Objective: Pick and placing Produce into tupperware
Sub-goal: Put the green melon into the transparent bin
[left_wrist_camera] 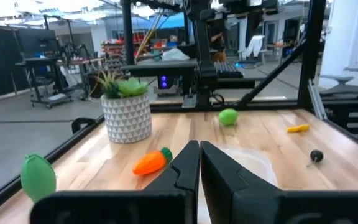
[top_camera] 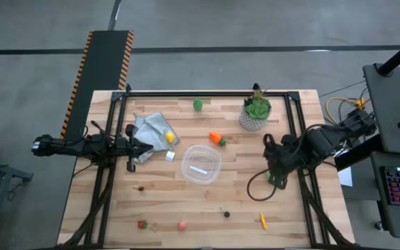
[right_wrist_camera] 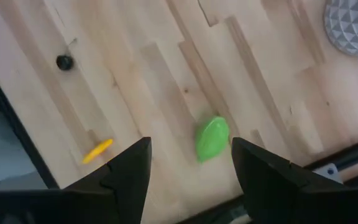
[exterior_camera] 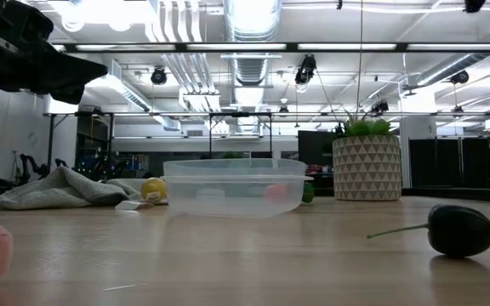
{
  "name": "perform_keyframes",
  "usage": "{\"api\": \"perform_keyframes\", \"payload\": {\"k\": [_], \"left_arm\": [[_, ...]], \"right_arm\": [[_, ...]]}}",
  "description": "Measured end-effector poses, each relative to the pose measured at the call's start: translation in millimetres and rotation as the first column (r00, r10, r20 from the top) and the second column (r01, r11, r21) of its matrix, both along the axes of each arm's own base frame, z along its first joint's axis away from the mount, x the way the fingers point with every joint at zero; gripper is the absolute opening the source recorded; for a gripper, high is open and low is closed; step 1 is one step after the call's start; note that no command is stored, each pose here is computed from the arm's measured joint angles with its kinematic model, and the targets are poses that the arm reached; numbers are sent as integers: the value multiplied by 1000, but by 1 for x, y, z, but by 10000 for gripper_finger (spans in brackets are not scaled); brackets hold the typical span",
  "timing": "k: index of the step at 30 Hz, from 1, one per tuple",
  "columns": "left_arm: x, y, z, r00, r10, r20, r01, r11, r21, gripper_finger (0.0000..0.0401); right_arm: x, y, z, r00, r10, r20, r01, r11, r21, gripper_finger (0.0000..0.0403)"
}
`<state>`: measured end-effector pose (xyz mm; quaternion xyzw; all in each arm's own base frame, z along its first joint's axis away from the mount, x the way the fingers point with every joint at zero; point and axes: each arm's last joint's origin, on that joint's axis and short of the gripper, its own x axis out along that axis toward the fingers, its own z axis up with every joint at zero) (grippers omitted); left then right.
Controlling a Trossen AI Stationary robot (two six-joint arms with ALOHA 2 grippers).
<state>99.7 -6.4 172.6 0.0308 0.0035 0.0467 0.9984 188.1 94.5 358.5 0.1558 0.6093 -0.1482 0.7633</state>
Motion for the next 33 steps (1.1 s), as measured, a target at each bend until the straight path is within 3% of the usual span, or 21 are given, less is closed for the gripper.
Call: {"api": "perform_keyframes", "payload": {"k": [4,9,17,23,33], "left_arm": [[0,0,0,1000,0,3,0,1000,-1,0],[0,0,0,1000,0,2,0,1000,-1,0],[0,0,0,1000,0,1,0,1000,-3,0],[0,0,0,1000,0,-2,0,1000,-3,0],[2,0,-3,1000,0,-31,0,1000,1,0]], "right_arm": [[6,2,-21,997,51,-63,-56,996,-73,212],[3,-9,-48,973,-159,-167,134,979,-154,219],[-4,-13,-88,904,-270,-331,242,962,-123,307],[-1,-11,-111,918,-299,-261,290,954,-75,351],[-3,-12,-139,913,-318,-256,312,948,-62,354]]}}
